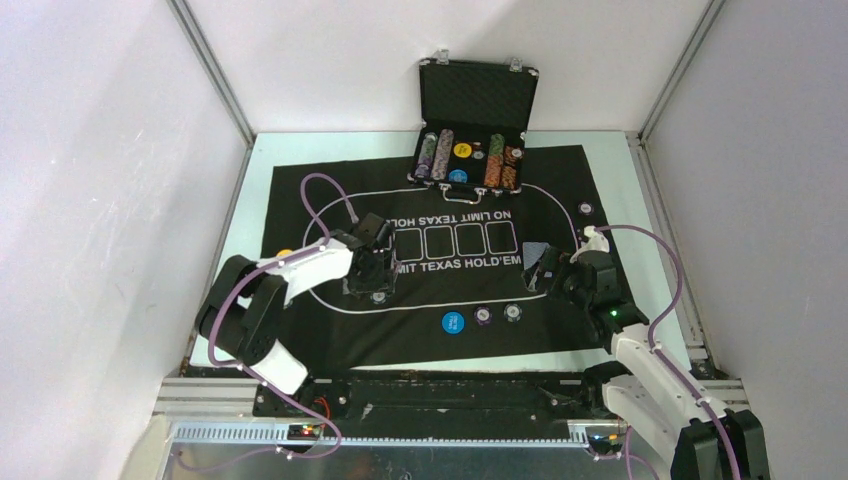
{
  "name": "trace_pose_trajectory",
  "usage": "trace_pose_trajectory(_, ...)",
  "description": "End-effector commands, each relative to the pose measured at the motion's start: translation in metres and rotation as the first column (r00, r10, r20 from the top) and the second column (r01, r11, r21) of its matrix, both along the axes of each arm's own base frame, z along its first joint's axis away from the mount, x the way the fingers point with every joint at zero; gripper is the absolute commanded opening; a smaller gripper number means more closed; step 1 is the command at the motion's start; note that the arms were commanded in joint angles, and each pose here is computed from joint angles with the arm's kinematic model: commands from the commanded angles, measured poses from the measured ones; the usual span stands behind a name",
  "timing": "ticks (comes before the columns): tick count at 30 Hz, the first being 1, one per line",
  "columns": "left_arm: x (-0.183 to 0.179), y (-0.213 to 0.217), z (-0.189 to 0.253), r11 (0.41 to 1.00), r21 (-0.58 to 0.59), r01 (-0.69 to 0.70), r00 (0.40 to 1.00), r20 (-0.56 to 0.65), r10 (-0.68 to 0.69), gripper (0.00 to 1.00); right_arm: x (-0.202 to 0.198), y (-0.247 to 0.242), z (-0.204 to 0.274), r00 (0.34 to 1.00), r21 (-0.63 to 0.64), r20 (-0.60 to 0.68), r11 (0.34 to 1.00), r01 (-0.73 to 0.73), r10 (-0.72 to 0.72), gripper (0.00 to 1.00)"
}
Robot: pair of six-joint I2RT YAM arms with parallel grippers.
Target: Distribute texas hold em gaming equipment
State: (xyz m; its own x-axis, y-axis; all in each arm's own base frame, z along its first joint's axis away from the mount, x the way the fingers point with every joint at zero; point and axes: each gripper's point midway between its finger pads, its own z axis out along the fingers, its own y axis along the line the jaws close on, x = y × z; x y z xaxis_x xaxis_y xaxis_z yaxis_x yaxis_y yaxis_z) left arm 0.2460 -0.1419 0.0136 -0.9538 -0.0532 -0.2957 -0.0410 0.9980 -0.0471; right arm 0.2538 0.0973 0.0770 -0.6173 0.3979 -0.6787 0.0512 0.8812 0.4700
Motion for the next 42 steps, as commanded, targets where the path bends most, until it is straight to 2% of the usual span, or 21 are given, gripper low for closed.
trace_pose_trajectory(1, -0.016, -0.009, -0.007, 0.999, -0.021, 0.027, 0.999, -0.047, -0.027, 0.65, 0.006, -0.003, 0.003, 0.999, -0.013, 0.029, 1.0, 0.015, -0.014, 1.0)
trace_pose_trajectory(11, -0.019, -0.022, -0.02, 0.998, -0.018, 0.054, 0.995, -0.087, -0.055, 0.49, 0.006, -0.004, 0.002, 1.0, -0.016, 0.025, 1.0, 0.017, -0.017, 1.0)
trace_pose_trajectory(22, -0.015, -0.018, -0.02, 1.0, 0.009, 0.026, 0.997, -0.068, -0.025, 0.42, 0.005, -0.004, 0.003, 0.999, -0.015, 0.029, 1.0, 0.016, -0.016, 1.0)
trace_pose_trajectory(30, -0.006, -0.006, 0.005, 0.998, 0.044, -0.035, 0.999, 0.017, 0.034, 0.34, 0.005, -0.002, 0.003, 0.999, -0.012, 0.032, 1.0, 0.007, -0.006, 1.0)
trace_pose_trajectory(35, -0.002, 0.003, 0.023, 0.995, 0.058, -0.078, 0.994, 0.082, 0.073, 0.32, 0.005, -0.003, 0.003, 0.999, -0.012, 0.034, 1.0, 0.008, -0.008, 1.0)
trace_pose_trajectory(42, -0.001, 0.026, 0.031, 0.984, 0.093, -0.152, 0.984, 0.111, 0.142, 0.29, 0.005, -0.003, 0.003, 0.999, -0.012, 0.034, 1.0, 0.009, -0.009, 1.0)
